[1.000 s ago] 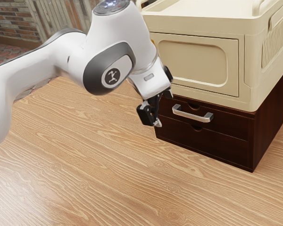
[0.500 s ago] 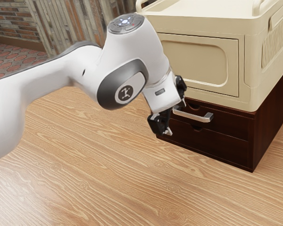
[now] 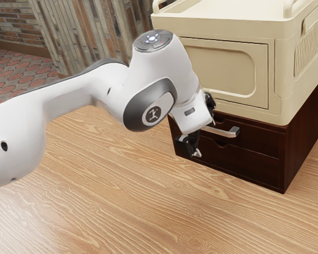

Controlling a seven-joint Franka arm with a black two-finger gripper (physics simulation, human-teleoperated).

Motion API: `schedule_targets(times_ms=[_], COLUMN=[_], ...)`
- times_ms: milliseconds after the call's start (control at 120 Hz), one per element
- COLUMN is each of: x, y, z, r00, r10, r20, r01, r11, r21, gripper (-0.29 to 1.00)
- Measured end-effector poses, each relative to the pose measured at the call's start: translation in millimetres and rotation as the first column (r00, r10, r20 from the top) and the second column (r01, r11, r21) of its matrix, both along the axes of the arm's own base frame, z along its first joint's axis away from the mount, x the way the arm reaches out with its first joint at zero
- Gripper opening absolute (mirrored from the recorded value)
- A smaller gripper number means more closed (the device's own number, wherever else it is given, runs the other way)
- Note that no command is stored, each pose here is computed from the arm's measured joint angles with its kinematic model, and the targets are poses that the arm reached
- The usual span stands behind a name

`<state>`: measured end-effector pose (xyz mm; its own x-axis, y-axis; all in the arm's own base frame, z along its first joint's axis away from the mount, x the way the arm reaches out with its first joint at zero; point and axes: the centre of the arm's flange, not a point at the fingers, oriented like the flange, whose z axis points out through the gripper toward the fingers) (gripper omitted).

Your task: Pull the drawer handle with one arm to open the drawer

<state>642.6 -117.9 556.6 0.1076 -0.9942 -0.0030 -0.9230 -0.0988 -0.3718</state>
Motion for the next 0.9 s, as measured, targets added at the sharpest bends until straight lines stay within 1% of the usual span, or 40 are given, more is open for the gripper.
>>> schedule_targets(times_ms=[183,333,567,600,642,683,708,800,900], x=[6.7,15.8,17.8,16.1,13.6,10.5,8.9,2.3,-5.1], y=[2.7,10.9,11.8,11.6,10.9,10.7,10.8,11.1,6.9], z=[-5.0,-19.9,-25.7,-27.7,-33.1,-36.7,-37.9,-37.9,-37.4], r00=[1.000,0.999,0.999,0.999,0.999,1.000,1.000,1.000,1.000], r10=[0.010,0.024,0.033,0.034,0.032,0.029,0.028,0.025,0.016], r20=[0.021,0.022,0.027,0.023,0.012,0.005,0.003,0.003,0.002], r01=[-0.010,-0.024,-0.033,-0.033,-0.032,-0.029,-0.028,-0.025,-0.016], r11=[1.000,1.000,0.999,0.999,0.999,1.000,1.000,1.000,1.000], r21=[-0.005,-0.003,-0.008,-0.008,-0.009,-0.009,-0.009,-0.009,-0.011], gripper=[0.70,0.70,0.87,0.90,0.98,0.95,0.86,0.70,0.67])
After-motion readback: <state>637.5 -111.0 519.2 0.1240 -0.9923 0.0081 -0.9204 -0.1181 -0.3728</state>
